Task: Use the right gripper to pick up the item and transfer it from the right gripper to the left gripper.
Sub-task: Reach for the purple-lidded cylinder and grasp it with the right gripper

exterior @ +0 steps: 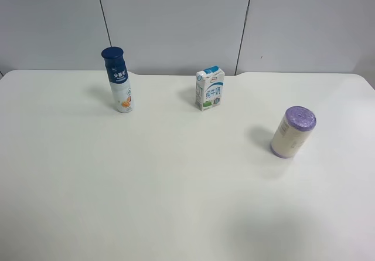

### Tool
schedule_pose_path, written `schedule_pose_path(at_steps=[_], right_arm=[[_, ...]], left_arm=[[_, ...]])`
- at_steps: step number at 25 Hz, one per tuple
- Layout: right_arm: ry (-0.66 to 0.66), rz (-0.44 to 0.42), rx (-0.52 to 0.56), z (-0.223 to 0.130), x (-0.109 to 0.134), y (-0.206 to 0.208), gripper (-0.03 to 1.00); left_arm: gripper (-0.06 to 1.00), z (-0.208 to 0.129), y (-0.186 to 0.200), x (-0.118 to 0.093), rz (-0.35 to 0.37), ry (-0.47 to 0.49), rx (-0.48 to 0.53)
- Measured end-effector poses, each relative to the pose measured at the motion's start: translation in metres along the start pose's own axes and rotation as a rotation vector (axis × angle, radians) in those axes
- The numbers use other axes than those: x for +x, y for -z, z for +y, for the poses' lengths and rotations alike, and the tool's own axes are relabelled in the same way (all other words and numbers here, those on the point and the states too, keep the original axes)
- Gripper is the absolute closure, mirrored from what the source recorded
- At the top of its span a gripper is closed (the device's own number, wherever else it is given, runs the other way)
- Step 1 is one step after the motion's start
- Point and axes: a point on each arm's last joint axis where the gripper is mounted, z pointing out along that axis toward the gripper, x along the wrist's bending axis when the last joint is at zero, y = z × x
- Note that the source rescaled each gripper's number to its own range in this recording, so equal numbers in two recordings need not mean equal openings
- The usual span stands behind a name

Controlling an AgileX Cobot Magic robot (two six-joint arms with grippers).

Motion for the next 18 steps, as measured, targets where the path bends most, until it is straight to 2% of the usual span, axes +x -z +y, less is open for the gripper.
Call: schedule_pose_path(at_steps=[18], right_arm=[[0.0, 0.0, 0.0, 0.0, 0.0, 0.0, -0.03]], left_arm=[[-0.06, 0.0, 0.0, 0.0, 0.0, 0.0, 0.0]])
